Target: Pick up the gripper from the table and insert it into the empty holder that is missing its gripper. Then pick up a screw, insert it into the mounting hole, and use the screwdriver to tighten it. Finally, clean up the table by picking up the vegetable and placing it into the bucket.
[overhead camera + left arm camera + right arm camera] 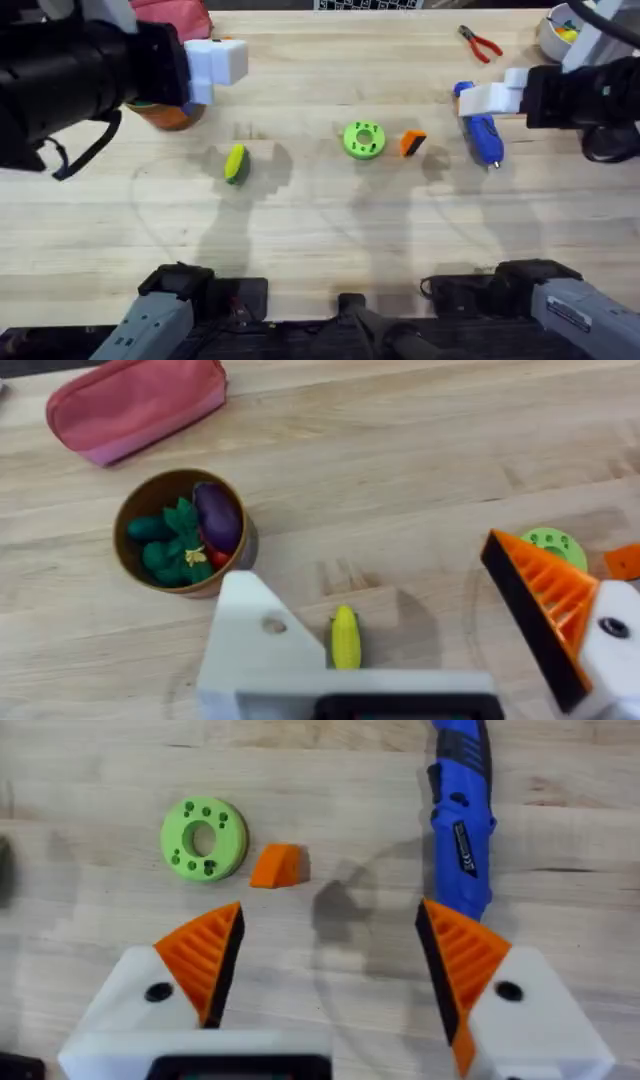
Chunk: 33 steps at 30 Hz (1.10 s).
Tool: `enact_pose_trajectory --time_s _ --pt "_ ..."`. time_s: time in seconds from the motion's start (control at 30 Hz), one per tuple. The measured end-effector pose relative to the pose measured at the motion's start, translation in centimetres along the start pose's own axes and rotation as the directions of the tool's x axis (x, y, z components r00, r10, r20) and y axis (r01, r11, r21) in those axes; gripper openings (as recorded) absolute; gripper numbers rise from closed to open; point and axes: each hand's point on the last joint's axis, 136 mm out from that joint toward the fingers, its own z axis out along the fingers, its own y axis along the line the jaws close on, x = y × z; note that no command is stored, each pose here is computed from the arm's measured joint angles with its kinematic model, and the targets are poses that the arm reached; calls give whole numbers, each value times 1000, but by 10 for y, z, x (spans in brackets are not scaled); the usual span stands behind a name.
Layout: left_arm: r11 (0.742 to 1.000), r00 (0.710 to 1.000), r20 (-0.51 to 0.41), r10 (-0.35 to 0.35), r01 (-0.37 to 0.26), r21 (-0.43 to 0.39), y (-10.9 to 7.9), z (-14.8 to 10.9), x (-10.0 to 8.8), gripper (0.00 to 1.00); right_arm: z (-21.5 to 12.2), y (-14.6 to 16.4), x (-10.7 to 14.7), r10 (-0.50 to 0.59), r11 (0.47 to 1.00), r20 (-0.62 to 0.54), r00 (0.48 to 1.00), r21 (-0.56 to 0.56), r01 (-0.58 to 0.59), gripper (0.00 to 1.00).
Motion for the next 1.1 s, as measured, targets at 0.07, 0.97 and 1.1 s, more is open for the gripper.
enact_pose_trajectory --time_s 0.07,0.97,1.1 --pt "1000 1000 2 6 -6 -12 2 -1 0 949 0 0 0 0 1000 0 1000 0 0 992" --pt "989 948 317 37 -80 124 -23 37 58 949 0 0 0 0 1000 -2 1000 0 0 992" --pt "976 895 443 46 -134 169 -35 29 65 949 0 0 0 0 1000 -2 1000 0 0 991"
